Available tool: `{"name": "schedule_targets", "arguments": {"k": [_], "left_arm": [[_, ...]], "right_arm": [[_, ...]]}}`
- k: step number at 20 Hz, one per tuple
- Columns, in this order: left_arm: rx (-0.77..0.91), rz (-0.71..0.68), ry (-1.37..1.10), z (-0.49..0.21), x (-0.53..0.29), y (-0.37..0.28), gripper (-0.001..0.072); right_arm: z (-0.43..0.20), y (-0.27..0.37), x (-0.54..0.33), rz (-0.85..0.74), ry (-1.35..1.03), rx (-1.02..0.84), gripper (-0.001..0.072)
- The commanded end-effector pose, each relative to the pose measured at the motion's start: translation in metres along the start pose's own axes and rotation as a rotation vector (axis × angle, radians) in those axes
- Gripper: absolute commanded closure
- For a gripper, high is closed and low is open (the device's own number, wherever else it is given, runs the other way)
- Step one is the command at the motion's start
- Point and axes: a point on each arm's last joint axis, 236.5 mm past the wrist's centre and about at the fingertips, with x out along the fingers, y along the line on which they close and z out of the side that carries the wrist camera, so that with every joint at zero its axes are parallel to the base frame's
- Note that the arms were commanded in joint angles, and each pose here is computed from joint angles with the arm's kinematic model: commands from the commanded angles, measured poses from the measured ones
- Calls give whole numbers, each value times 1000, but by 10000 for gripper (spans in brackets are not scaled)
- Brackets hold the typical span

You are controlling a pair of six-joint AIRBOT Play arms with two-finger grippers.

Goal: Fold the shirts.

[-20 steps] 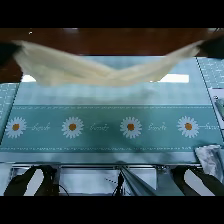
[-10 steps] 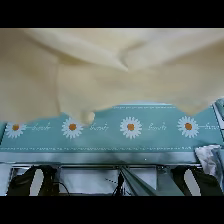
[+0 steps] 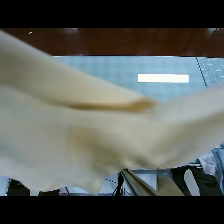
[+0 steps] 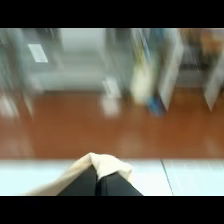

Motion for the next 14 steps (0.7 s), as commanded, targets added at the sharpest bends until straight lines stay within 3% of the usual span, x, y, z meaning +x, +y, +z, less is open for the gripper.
{"name": "schedule_targets", "arguments": {"k": [1,4,7,10,14], "left_arm": [[-122,189,396,-91,7,65,686],[-285,155,690,-177,40,105,687],[-418,182,746,-241,84,155,686],[-478,183,790,-297,129,190,686],[-309,158,668,-321,216,220,685]], "right_arm": [[-89,-35,25,-103,431,-10,692],[-155,-12,72,40,781,-38,692],[-208,7,151,131,950,-99,692],[-246,21,246,156,944,-40,692],[-260,37,343,138,773,178,692]]}}
